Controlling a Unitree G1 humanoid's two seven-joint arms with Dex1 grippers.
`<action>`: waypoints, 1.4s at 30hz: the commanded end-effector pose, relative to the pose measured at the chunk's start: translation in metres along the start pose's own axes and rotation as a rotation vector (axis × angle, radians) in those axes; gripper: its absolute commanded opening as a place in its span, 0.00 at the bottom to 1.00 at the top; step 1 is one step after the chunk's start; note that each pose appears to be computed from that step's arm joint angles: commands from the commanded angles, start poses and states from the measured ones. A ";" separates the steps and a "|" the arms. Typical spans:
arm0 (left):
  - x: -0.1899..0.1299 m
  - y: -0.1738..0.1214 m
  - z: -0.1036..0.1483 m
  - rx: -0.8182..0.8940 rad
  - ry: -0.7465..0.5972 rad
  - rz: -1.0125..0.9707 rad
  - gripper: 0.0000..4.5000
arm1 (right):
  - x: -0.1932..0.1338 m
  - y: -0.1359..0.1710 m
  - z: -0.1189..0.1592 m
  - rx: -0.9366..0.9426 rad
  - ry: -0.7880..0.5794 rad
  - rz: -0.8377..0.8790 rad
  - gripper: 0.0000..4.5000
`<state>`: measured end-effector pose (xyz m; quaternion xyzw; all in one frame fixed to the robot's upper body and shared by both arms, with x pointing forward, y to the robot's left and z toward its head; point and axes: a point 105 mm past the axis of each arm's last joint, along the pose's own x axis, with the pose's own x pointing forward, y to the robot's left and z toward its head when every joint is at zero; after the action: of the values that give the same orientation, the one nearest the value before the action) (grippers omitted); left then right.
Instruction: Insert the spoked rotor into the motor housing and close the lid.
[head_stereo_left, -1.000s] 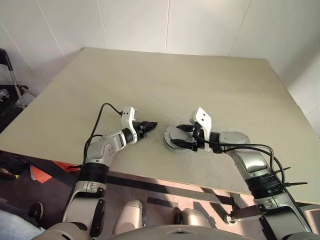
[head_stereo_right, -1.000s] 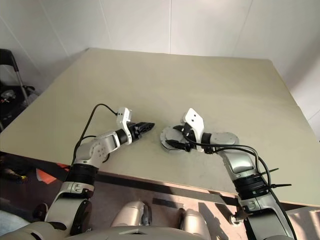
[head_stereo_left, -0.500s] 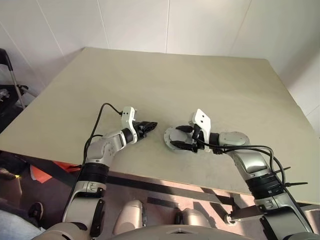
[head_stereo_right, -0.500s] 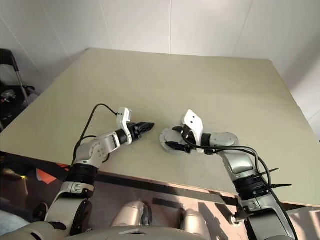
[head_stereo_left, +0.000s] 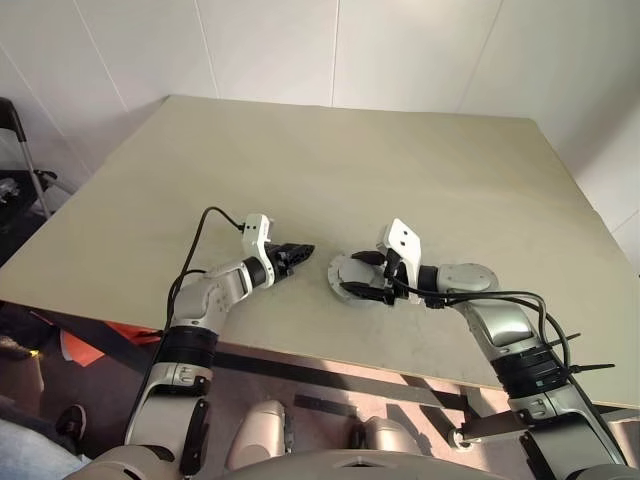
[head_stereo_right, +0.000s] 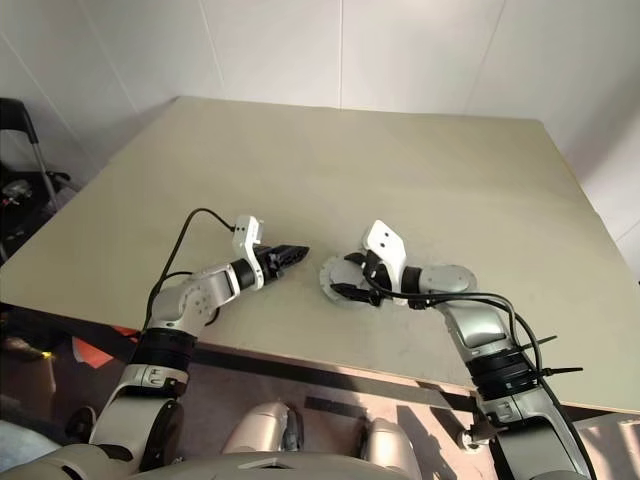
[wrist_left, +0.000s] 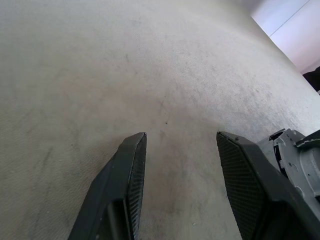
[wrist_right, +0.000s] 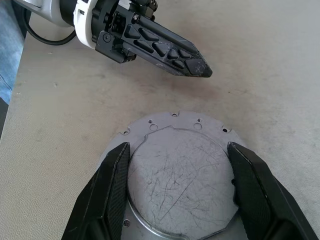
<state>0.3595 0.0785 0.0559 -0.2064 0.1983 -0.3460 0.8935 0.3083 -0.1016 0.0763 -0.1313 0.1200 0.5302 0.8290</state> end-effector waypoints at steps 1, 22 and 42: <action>-0.001 -0.005 0.010 0.019 -0.031 -0.016 0.53 | -0.004 -0.004 0.019 -0.019 -0.062 -0.005 0.66; -0.001 -0.004 0.011 0.021 -0.034 -0.011 0.53 | -0.002 -0.007 0.002 -0.032 0.006 -0.025 0.66; -0.001 -0.003 0.011 0.022 -0.035 -0.010 0.53 | -0.005 -0.004 0.006 -0.001 -0.024 0.003 0.66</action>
<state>0.3592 0.0788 0.0549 -0.2066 0.1998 -0.3440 0.8939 0.3097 -0.1056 0.0759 -0.1215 0.1248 0.5287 0.8307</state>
